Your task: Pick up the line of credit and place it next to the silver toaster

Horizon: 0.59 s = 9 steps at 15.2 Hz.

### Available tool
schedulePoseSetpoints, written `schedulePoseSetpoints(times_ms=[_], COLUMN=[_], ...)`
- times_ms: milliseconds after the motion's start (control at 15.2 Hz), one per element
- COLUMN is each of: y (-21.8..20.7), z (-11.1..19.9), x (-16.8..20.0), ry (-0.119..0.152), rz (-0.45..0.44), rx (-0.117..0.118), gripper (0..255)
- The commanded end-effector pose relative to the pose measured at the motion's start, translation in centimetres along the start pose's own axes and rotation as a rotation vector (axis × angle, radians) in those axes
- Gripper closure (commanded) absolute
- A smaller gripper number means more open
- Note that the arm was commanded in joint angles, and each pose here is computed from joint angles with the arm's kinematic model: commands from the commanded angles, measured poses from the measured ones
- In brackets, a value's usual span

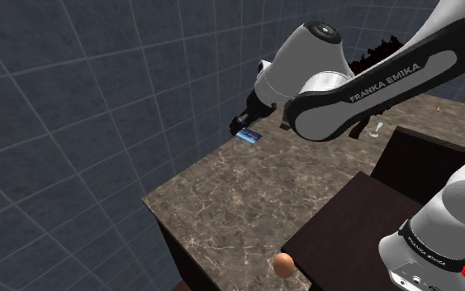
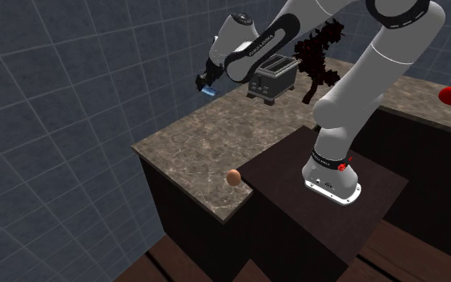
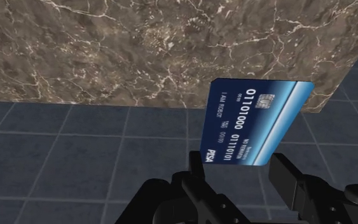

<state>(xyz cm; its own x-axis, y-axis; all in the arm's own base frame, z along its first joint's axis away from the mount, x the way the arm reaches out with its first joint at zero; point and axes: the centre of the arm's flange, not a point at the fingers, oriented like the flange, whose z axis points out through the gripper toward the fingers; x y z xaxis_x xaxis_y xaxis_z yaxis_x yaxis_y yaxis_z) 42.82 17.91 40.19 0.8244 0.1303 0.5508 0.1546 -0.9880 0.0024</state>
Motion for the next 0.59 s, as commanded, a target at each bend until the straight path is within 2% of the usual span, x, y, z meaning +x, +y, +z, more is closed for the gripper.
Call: schedulePoseSetpoints(times_ms=[0, 528], y=[2.8, 13.1], z=[0.2, 1.3], x=[0.3, 2.0], ry=[0.0, 0.0], rz=[-0.003, -0.003], rx=[0.0, 0.0], gripper=[255, 255])
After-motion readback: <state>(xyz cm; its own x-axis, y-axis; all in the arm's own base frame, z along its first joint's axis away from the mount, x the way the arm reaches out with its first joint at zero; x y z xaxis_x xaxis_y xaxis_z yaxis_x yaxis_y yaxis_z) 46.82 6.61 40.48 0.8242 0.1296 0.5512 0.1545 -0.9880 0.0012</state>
